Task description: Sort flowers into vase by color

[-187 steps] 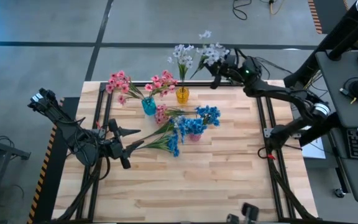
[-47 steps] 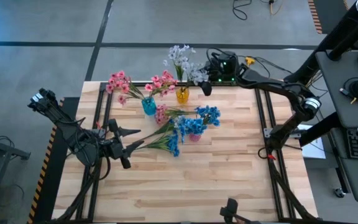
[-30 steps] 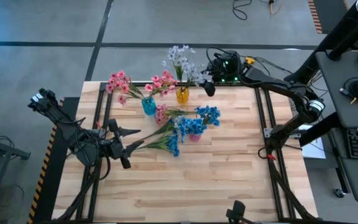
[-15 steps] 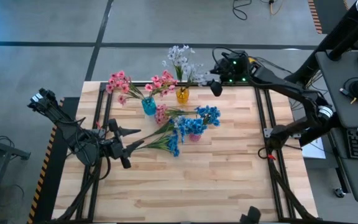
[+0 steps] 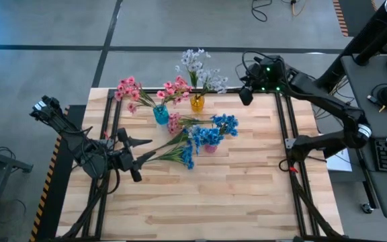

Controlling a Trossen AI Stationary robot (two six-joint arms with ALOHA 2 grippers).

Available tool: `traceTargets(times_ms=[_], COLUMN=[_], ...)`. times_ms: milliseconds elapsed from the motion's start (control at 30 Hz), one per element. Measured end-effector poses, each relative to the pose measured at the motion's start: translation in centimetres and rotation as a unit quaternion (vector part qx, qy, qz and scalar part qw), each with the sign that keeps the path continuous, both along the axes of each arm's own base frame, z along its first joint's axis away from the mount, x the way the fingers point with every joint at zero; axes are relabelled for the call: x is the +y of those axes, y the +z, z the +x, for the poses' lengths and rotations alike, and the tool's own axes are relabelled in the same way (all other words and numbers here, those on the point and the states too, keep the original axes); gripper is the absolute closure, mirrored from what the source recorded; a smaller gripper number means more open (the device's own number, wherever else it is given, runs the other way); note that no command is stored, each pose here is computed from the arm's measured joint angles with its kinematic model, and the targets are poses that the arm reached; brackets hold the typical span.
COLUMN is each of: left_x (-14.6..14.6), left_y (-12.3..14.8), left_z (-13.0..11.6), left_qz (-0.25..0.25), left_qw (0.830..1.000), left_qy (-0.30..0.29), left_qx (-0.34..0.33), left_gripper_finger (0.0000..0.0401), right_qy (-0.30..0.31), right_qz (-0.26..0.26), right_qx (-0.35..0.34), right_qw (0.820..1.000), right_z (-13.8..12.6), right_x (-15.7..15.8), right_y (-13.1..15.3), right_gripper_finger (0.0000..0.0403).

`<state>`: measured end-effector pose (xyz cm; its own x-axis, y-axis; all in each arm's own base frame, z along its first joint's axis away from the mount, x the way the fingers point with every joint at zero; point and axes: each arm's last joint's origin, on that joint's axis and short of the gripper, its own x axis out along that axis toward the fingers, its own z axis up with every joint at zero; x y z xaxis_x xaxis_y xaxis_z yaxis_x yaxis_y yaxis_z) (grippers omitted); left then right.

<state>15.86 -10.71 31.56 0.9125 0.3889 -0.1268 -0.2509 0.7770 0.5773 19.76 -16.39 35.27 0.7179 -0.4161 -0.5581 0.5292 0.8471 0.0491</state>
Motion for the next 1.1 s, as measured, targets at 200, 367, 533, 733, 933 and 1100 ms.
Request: traceTargets(times_ms=[200, 367, 533, 733, 933, 1100], left_x=[0.3, 0.5, 0.6, 0.0, -0.4, -0.8], left_y=[0.1, -0.2, -1.0, -2.0, -3.8, -6.1], left_z=[0.4, 1.3, 2.3, 3.1, 4.1, 5.6], left_qz=[-0.025, -0.063, -0.076, -0.091, -0.199, -0.255], left_qw=[1.000, 0.997, 0.997, 0.996, 0.976, 0.956], left_qy=[-0.005, -0.037, -0.020, -0.019, -0.066, -0.080], left_qx=[-0.009, -0.005, 0.005, 0.020, 0.060, 0.121], left_gripper_finger=[0.0212, 0.0212, 0.0212, 0.0212, 0.0212, 0.0212], right_qy=[-0.039, -0.107, -0.148, -0.170, -0.169, -0.165], right_qz=[0.062, 0.107, 0.167, 0.210, 0.226, 0.230], right_qx=[0.015, 0.079, 0.138, 0.174, 0.198, 0.201], right_qw=[0.997, 0.985, 0.965, 0.947, 0.939, 0.938], right_z=[-1.3, -2.6, -3.7, -4.4, -4.6, -4.3], right_x=[1.0, 1.8, 2.6, 3.2, 3.8, 4.2], right_y=[-0.1, -1.0, -2.0, -2.5, -2.8, -3.0], right_gripper_finger=[0.0100, 0.0106, 0.0108, 0.0110, 0.0111, 0.0115])
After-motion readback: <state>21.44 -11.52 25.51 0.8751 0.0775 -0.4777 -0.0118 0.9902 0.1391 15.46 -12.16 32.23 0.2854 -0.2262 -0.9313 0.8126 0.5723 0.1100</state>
